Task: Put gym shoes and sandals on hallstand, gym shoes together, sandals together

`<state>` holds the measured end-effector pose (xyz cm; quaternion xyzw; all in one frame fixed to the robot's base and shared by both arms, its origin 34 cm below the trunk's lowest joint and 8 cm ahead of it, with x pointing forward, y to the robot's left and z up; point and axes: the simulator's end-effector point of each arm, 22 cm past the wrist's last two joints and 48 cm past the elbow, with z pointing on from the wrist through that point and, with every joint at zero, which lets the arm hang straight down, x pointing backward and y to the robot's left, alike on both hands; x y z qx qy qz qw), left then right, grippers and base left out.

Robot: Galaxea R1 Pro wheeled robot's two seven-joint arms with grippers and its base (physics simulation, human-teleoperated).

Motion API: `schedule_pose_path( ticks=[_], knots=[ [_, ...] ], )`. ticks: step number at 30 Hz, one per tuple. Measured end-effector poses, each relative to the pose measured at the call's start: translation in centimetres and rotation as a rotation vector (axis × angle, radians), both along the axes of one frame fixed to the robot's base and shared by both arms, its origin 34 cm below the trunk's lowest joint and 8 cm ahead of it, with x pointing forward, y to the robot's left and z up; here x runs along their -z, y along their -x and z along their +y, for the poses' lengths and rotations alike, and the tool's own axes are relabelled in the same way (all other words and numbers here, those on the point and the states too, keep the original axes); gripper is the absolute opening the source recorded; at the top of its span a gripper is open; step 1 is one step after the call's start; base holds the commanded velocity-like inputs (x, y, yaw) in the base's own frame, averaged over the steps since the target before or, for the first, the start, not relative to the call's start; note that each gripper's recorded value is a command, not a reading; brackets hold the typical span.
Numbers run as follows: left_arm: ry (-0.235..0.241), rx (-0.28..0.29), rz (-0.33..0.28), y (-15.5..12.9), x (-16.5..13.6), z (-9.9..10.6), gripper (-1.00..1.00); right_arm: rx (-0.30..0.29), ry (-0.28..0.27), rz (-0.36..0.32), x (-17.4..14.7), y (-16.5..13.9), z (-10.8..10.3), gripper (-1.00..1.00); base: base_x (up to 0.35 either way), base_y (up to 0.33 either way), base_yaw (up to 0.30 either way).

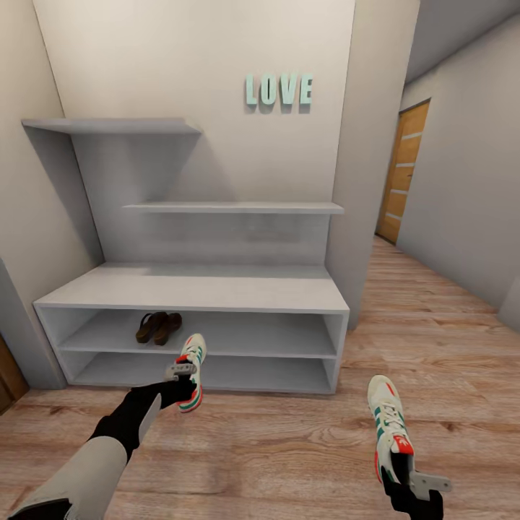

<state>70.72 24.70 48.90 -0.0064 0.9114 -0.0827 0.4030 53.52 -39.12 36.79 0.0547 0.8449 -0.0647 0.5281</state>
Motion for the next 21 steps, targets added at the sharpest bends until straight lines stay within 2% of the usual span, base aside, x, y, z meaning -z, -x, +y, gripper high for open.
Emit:
schedule_pose_path(
  ticks=[6,11,13,21],
  knots=[
    [-0.023,0.012,-0.002,-0.1,-0.2,0.5,-1.0,0.006,-0.001,-0.001,0.0,0.0,-0.2,-1.0,0.0,0.0,0.0],
    [-0.032,0.013,-0.001,0.0,1.0,0.6,-1.0,0.016,0.013,0.003,1.0,0.5,-1.4,-1.0,0.0,0.0,0.0],
    [-0.031,0.016,0.003,0.2,1.7,0.4,-1.0,0.058,0.003,-0.002,1.4,0.8,-2.6,-1.0,0.0,0.0,0.0],
    [-0.032,0.016,0.015,0.8,4.2,0.5,-1.0,0.066,0.001,0.008,3.7,1.6,-2.9,-1.0,0.0,0.0,-0.029]
  ],
)
